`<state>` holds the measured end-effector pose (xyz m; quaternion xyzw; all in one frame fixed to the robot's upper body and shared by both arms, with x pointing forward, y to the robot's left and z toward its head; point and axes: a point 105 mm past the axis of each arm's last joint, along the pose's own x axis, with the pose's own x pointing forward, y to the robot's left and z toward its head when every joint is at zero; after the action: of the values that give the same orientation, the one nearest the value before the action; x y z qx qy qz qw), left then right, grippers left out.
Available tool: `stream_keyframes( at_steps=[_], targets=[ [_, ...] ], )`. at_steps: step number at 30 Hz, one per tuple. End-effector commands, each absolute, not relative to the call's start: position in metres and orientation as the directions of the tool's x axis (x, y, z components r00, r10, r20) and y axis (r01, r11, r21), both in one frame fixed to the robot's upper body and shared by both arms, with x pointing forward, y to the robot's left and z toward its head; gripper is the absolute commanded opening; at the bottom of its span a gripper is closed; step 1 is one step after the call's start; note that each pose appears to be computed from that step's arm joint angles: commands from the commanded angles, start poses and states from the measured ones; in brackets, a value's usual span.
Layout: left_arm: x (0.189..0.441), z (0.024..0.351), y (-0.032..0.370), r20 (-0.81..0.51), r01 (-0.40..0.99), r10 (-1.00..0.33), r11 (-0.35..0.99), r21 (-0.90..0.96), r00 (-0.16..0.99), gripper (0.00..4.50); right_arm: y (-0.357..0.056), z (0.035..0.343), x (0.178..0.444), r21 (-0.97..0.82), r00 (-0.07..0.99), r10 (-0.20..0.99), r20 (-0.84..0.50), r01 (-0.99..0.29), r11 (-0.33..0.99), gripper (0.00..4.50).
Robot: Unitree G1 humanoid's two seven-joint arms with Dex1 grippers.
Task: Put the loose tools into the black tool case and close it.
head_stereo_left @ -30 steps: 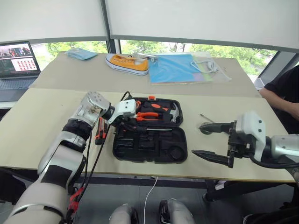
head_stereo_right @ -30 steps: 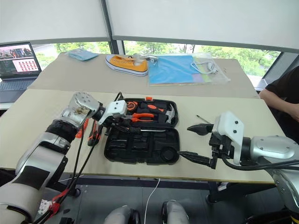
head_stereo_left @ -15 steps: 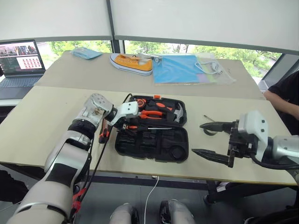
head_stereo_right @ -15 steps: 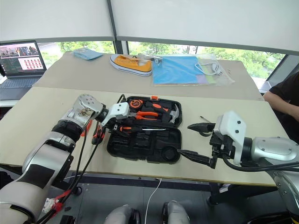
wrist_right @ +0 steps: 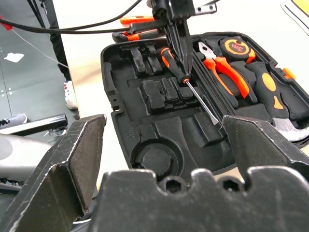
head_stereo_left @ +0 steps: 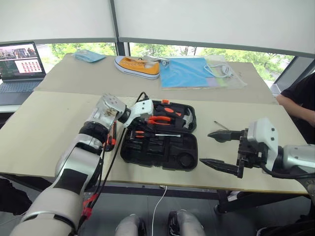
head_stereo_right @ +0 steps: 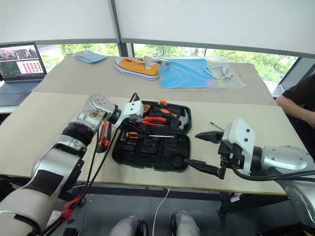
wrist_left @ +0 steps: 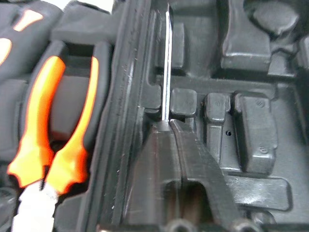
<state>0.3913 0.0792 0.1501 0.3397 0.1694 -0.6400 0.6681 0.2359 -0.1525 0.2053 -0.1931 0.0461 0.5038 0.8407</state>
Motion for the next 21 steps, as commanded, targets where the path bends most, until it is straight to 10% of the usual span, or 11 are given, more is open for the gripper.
stream_keyframes(
  at_steps=[1,10,21],
  targets=[
    [0.396,0.147,0.078,-0.7,0.951,-0.694,-0.074,0.301,0.167,0.02,-0.154,0.212,0.235,-0.304,0.505,0.826,-0.251,-0.851,0.429,4.5],
    [0.396,0.149,0.079,-0.65,0.952,-0.74,-0.045,0.302,0.171,0.02,-0.181,0.197,0.238,-0.289,0.619,0.735,-0.279,-0.783,0.55,4.5],
    [0.344,0.248,0.103,-0.225,0.982,-0.974,-0.015,0.188,0.028,3.54,-0.295,0.181,0.261,-0.297,0.814,0.409,-0.412,-0.544,0.785,4.5]
  ],
)
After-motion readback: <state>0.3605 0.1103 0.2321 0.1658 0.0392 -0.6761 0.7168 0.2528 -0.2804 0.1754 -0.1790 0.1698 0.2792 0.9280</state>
